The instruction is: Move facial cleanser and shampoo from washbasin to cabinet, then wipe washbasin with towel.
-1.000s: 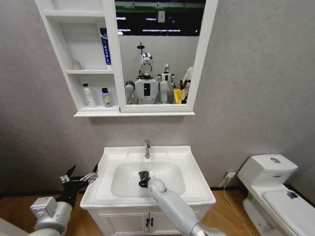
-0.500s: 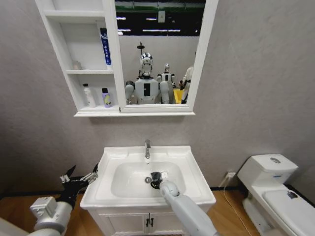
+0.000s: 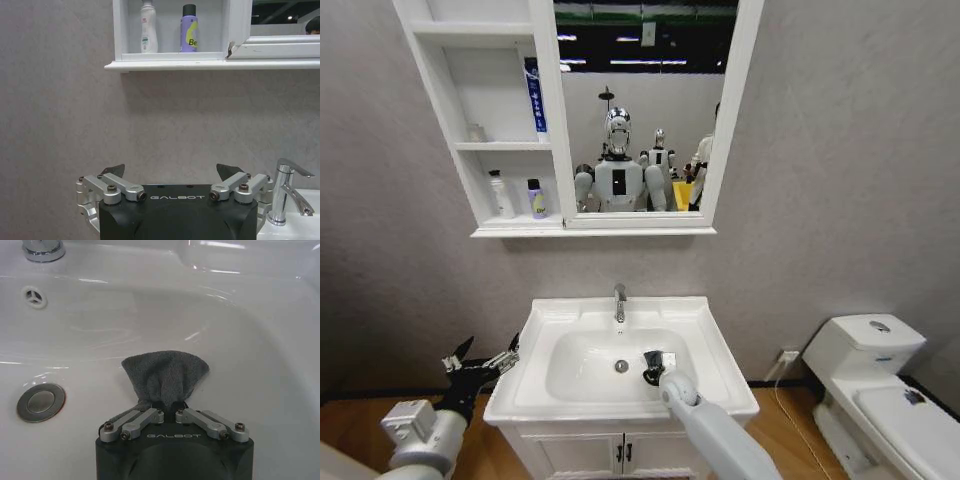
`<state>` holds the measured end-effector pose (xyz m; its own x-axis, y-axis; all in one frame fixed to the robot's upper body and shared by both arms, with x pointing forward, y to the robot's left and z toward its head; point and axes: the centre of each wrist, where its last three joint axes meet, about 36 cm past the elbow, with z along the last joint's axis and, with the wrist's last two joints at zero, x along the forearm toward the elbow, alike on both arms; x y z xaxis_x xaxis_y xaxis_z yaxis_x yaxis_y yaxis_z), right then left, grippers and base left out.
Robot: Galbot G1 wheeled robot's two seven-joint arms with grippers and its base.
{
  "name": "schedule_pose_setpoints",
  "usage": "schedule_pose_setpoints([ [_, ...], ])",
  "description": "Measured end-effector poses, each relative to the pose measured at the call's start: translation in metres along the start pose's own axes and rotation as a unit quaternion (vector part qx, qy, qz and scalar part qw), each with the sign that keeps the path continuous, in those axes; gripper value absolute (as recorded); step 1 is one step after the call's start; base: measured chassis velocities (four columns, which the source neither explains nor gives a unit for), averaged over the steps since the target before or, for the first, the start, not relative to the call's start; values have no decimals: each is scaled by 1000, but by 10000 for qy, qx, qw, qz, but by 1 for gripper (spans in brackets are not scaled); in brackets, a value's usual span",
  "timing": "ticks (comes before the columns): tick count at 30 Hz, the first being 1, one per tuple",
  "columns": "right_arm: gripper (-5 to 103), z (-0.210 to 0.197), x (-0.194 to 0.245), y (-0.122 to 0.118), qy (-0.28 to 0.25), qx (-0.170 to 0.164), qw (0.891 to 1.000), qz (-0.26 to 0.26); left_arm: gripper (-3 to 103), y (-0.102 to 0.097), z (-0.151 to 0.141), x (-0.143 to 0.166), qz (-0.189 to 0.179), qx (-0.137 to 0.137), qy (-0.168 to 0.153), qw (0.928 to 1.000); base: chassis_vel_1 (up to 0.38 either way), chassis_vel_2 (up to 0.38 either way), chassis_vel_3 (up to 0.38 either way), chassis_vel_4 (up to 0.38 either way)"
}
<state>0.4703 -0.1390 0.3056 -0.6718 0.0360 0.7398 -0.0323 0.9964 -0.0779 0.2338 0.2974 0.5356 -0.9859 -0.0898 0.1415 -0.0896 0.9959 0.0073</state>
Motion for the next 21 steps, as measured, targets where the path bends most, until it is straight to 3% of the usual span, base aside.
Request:
schedule_pose_setpoints([
  [12, 5, -4, -3, -14, -455, 378, 9965, 582, 100, 0, 0, 0, 0, 0, 0, 10000, 0, 0, 0, 0],
  [21, 5, -3, 0, -12, -512, 416, 9958, 634, 100, 0, 0, 0, 0, 0, 0, 10000, 0, 0, 0, 0],
])
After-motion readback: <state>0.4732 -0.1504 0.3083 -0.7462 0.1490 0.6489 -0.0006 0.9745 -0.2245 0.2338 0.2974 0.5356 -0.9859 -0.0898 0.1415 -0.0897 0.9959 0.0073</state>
